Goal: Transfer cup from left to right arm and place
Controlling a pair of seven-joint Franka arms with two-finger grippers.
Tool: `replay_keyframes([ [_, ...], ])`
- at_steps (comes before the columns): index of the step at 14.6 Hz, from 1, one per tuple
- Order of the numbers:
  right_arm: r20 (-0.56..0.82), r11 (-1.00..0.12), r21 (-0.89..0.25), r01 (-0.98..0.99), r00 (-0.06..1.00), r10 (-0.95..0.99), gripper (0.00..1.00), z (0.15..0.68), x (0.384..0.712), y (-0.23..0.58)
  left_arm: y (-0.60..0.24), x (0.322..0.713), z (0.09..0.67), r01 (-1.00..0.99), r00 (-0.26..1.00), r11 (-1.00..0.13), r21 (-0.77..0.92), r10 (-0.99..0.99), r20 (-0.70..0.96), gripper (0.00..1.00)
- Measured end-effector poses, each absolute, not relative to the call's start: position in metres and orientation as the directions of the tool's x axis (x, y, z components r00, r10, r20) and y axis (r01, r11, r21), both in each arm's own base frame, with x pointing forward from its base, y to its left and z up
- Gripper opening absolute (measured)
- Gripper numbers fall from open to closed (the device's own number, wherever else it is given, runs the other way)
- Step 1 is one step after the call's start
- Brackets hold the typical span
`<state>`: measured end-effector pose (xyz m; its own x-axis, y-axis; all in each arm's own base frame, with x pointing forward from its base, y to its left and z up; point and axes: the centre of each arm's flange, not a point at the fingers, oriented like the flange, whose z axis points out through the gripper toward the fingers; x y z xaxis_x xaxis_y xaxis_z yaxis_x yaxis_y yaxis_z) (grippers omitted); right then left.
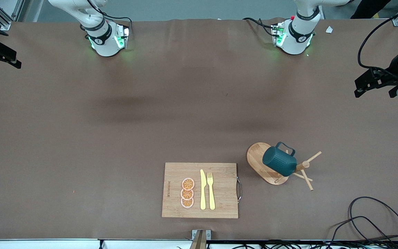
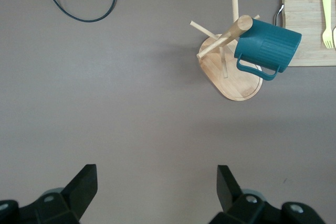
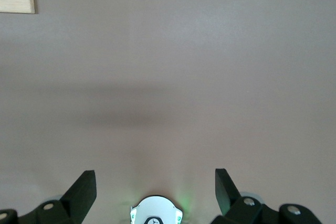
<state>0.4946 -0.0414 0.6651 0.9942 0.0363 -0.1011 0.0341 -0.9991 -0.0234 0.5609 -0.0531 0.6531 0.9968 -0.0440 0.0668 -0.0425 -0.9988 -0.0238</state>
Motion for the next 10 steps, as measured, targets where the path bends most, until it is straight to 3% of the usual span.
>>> replay_keyframes([
  [10,-0.101,-0.999,-0.023,0.034,0.994,0.036,1.0,0.6651,0.4945,-0.0416,-0.0568,0.5622,0.6547,-0.049,0.995,-0.999,-0.023,-0.05,0.084,1.0],
])
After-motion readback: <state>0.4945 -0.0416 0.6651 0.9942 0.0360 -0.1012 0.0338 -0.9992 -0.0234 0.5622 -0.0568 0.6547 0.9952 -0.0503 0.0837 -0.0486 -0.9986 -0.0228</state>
